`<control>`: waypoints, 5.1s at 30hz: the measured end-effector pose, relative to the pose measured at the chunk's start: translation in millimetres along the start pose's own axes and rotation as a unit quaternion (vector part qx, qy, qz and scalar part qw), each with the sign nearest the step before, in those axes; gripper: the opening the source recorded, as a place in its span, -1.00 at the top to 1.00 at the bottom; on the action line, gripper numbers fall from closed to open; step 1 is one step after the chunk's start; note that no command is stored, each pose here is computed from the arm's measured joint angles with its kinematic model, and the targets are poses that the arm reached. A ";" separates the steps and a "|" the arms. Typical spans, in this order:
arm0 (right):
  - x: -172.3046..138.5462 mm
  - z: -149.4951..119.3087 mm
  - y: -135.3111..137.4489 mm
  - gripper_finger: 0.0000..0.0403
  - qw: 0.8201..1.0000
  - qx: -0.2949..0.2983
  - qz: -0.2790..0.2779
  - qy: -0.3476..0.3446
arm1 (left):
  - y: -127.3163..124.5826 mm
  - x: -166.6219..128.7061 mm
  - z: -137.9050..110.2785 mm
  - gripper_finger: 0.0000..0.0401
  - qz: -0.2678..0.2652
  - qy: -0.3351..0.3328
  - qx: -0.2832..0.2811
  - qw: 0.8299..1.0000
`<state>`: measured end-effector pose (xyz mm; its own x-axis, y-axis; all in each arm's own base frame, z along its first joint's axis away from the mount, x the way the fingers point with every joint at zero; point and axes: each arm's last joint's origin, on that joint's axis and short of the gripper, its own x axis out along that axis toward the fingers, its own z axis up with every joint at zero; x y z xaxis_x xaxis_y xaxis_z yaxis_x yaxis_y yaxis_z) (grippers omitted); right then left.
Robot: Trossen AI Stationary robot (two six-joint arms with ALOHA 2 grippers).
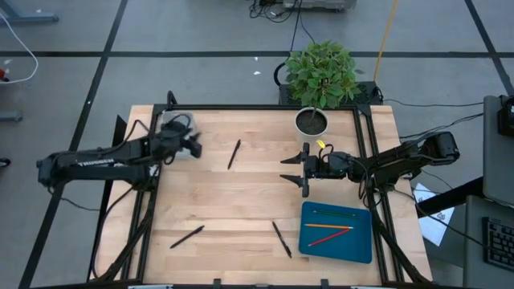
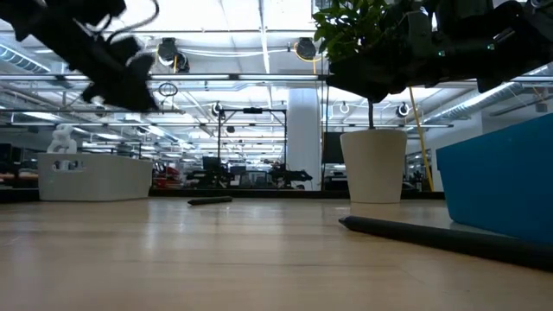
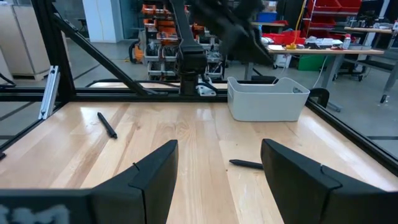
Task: Sort pens & pencils
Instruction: Put the black pen into the white bin
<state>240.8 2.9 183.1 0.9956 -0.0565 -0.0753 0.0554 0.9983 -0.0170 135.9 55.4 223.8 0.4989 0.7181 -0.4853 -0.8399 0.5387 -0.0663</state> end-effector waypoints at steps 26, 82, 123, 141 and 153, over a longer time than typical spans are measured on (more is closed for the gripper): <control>-0.4 6.3 1.7 -0.09 0.999 -0.001 0.005 -0.032 | -81.7 5.8 -29.8 0.12 -0.394 -0.200 0.127 0.888; -0.4 6.9 1.6 -0.09 0.999 -0.002 0.004 -0.035 | -123.4 125.0 -52.6 0.12 0.014 0.211 0.032 0.977; -0.3 6.3 1.6 -0.09 0.999 -0.002 0.004 -0.033 | -113.6 98.7 -33.2 0.91 -0.031 0.236 0.118 0.964; -0.2 4.0 1.6 -0.09 1.000 0.001 0.005 -0.020 | -151.3 -13.7 1.9 0.91 -0.382 -0.098 0.210 0.895; -1.8 12.0 10.9 -0.09 0.997 -0.032 0.022 -0.063 | -74.9 -39.1 -18.6 0.91 -0.415 -0.261 0.104 0.866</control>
<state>240.5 14.1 195.1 0.9988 -0.0065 0.0480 0.0104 0.9966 -0.0812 175.3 -21.3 231.6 0.9860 0.1189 0.1173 -0.1174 0.9929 -0.0195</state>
